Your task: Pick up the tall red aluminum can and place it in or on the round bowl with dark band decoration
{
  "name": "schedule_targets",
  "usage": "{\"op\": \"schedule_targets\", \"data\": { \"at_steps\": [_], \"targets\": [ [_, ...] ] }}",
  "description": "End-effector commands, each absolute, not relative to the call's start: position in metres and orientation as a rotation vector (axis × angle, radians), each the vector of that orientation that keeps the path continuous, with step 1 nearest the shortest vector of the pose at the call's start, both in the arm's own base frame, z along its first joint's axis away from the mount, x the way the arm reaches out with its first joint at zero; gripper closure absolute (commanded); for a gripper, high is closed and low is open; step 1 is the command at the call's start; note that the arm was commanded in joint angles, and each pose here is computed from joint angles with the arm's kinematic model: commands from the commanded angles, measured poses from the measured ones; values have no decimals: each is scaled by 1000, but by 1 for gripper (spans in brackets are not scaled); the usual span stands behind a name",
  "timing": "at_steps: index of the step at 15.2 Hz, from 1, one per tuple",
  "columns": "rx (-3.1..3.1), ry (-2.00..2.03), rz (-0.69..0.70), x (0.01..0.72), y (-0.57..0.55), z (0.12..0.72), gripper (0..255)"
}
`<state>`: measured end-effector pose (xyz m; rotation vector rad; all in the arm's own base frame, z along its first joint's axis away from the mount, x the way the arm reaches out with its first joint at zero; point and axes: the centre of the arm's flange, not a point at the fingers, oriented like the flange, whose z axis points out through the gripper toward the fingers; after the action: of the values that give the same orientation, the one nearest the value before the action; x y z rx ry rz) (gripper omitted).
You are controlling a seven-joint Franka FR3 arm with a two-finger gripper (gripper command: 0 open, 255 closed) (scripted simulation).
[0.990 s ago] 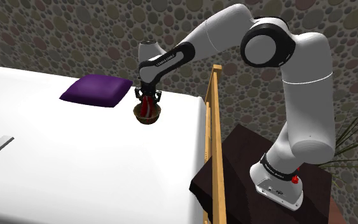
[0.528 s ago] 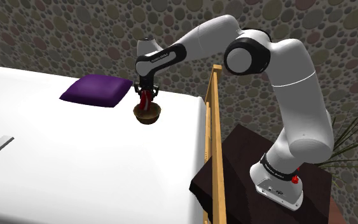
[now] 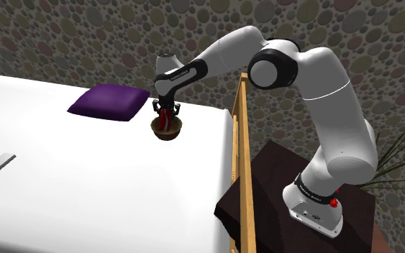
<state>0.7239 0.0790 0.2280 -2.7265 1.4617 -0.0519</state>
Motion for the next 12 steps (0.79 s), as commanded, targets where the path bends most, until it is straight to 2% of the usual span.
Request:
{"op": "schedule_targets", "data": {
  "at_steps": [1, 11, 12],
  "targets": [
    [-2726, 1461, -53, 725, 79, 218, 255],
    [-2726, 1461, -53, 725, 79, 209, 255],
    [-2726, 1461, -53, 725, 79, 209, 0]
  ]
}}
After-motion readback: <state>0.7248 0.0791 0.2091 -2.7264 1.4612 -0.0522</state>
